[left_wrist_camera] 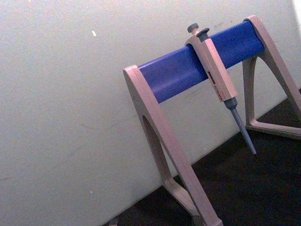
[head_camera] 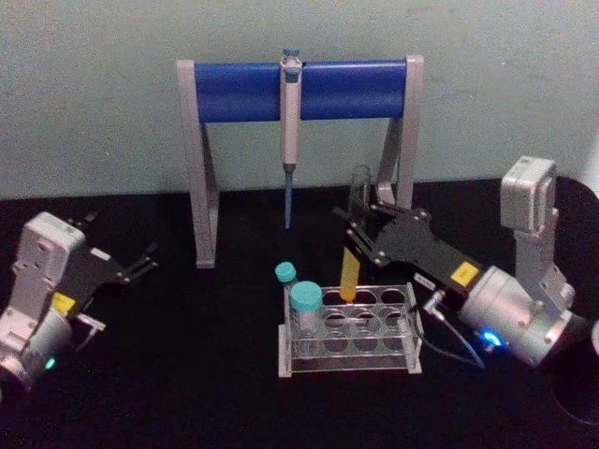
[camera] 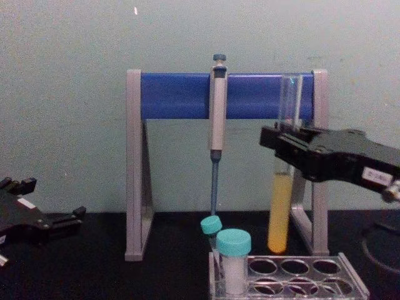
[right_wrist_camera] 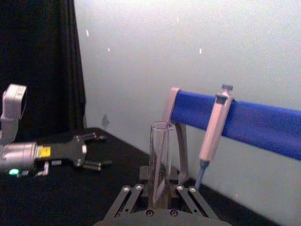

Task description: Pick up the test tube from the test tube rack, shake it, then place it back into the test tube rack.

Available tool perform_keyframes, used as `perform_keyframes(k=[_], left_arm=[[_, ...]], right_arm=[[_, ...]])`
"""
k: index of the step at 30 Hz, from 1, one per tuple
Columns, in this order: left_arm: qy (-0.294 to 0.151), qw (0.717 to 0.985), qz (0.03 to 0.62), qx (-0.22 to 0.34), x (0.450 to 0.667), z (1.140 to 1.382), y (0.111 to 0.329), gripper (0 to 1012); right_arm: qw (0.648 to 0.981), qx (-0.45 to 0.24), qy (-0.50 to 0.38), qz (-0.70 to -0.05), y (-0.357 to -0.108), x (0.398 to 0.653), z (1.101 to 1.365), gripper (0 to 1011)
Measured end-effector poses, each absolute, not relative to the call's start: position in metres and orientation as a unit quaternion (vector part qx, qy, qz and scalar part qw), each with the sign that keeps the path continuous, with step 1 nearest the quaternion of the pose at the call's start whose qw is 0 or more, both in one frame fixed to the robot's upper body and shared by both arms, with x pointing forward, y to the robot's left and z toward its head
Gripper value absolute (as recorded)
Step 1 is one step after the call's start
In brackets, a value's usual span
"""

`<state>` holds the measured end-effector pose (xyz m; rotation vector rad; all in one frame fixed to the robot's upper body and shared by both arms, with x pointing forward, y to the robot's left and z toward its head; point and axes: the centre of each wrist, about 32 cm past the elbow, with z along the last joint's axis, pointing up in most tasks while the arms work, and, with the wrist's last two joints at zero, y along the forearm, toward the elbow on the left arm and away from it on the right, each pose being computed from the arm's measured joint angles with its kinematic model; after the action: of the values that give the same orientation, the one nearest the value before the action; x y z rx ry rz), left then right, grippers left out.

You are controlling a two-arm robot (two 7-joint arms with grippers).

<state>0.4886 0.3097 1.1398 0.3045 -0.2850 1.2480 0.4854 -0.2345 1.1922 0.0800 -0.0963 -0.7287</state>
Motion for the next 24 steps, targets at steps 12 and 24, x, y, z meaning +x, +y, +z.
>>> perform_keyframes(k=[12, 24], left_arm=[[-0.132, 0.791, 0.580, 0.141, 0.489, 1.140, 0.310, 1009], [-0.132, 0.791, 0.580, 0.141, 0.489, 1.140, 0.310, 1010]], right_arm=[[0.919, 0.046, -0.076, -0.385, -0.224, 0.518, 1.189, 230], [0.901, 0.049, -0.076, -0.425, -0.234, 0.521, 1.188, 232]])
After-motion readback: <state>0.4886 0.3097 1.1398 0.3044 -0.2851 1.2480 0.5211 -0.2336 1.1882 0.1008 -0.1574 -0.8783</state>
